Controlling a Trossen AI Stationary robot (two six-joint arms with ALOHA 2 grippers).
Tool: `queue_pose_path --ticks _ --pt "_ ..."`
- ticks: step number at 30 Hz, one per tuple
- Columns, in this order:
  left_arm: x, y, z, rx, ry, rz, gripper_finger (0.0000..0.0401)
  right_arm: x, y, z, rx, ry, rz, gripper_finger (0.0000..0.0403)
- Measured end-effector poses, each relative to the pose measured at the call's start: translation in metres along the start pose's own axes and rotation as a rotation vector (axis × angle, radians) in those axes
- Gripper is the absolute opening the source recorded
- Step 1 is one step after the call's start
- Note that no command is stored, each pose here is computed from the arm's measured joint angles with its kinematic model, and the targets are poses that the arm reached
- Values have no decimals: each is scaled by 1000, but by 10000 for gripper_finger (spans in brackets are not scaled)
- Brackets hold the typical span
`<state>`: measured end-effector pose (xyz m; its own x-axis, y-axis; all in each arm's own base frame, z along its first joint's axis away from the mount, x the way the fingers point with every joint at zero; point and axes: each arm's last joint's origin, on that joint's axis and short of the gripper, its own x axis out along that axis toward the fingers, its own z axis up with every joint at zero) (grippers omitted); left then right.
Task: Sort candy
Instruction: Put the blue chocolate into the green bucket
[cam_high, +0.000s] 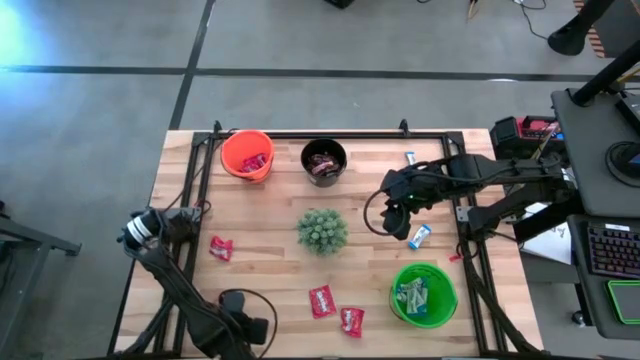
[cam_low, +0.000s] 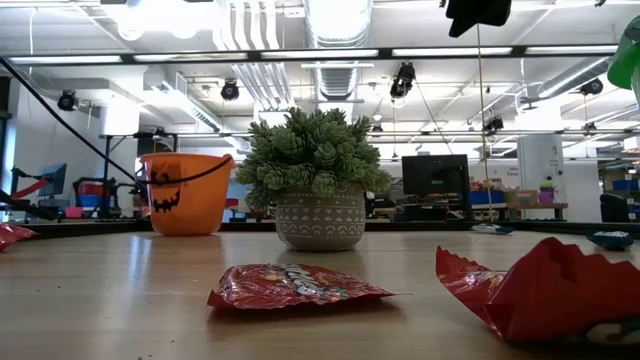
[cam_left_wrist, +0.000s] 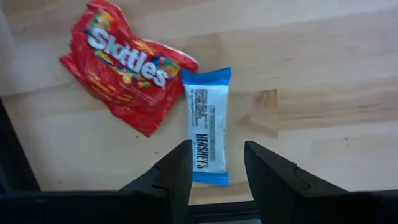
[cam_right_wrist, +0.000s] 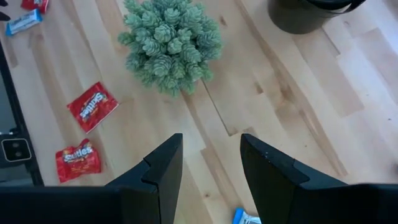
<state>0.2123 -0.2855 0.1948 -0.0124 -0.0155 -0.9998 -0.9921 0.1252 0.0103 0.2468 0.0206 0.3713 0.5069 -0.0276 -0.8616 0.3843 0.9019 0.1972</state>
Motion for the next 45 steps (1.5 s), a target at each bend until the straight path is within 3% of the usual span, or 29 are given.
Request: queue_pose_path --ticks 9,37,45 --pt "16 -3 -7 -10 22 43 128 0 0 0 -2 0 0 153" --pt "17 -5 -11 47 61 23 128 0 2 -1 16 5 8 153" --pt "16 -4 -13 45 113 71 154 -1 9 -5 -24 12 23 153"
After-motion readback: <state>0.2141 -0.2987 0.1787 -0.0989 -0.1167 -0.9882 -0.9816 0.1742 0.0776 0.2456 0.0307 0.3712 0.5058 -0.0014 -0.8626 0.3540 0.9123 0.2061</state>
